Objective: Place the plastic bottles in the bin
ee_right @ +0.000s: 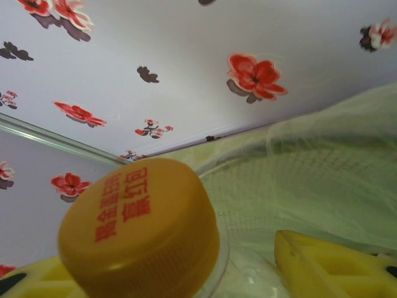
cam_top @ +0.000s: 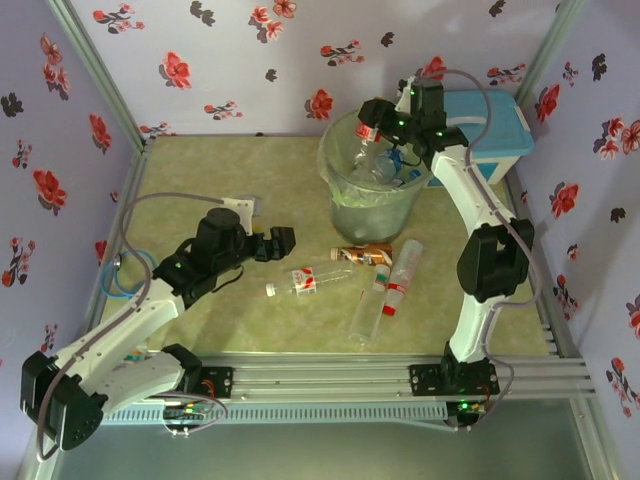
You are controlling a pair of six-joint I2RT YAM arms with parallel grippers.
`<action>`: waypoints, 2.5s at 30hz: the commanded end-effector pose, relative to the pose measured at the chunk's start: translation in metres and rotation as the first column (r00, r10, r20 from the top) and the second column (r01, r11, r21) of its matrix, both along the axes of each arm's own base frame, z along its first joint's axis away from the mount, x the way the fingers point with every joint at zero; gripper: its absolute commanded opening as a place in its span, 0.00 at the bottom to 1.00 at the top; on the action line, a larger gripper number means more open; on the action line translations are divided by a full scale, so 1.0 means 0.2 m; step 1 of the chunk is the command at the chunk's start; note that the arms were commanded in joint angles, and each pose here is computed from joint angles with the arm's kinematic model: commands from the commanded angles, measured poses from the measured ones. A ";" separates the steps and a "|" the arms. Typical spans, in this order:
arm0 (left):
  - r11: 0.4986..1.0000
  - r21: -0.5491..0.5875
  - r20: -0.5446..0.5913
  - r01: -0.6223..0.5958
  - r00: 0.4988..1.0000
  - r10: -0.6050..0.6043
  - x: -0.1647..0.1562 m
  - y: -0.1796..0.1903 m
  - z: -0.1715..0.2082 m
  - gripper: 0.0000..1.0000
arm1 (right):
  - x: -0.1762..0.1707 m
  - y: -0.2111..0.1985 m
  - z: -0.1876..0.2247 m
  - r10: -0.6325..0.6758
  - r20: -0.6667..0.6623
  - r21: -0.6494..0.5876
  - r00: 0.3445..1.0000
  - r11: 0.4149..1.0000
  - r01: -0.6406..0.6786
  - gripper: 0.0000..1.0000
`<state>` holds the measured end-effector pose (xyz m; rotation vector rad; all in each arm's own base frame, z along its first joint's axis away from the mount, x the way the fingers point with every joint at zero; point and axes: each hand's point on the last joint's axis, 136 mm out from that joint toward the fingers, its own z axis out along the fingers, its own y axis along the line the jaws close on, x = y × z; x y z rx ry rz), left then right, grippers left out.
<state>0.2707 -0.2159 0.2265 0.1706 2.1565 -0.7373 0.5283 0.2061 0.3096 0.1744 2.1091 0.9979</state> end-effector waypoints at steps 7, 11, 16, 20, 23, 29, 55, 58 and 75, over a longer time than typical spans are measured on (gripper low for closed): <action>0.998 0.061 -0.020 0.015 1.000 -0.013 0.01 -0.03 -0.07 0.97 | 0.00 0.06 -0.14 0.000 -0.103 0.118 0.995 0.993 0.013 0.46; 0.997 0.076 -0.026 0.027 0.999 -0.026 0.01 -0.05 -0.07 0.97 | -0.02 0.04 -0.09 0.002 -0.075 0.088 0.997 0.996 0.005 0.59; 0.995 0.090 -0.031 0.030 0.999 -0.027 0.02 -0.05 -0.09 0.97 | -0.09 -0.07 0.05 -0.035 -0.012 -0.043 0.999 0.998 0.034 0.76; 0.994 0.102 -0.033 0.040 0.999 -0.037 0.03 -0.07 -0.09 0.97 | -0.14 -0.18 0.13 -0.066 0.024 -0.132 0.998 0.989 0.069 0.83; 0.993 0.110 -0.035 0.048 0.998 -0.045 0.04 -0.09 -0.10 0.98 | -0.18 -0.25 0.18 -0.095 0.056 -0.193 0.994 0.976 0.104 0.83; 0.991 0.120 -0.039 0.060 0.998 -0.055 0.05 -0.12 -0.11 0.98 | -0.18 -0.21 0.15 -0.060 0.054 -0.242 0.997 0.968 0.071 0.65; 0.918 0.289 -0.116 0.272 0.962 -0.249 -0.06 -0.25 -0.29 1.00 | -0.23 -0.07 0.08 0.028 0.028 -0.337 0.999 0.941 -0.017 0.43; 0.870 0.329 -0.143 0.368 0.930 -0.339 -0.12 -0.30 -0.34 1.00 | -0.31 -0.14 0.20 0.020 0.069 -0.315 0.997 0.949 0.003 0.51; 0.684 0.472 -0.320 0.557 0.831 -0.456 -0.22 -0.34 -0.67 1.00 | -0.80 -0.53 0.26 -0.115 0.130 -0.227 0.985 0.963 0.143 0.68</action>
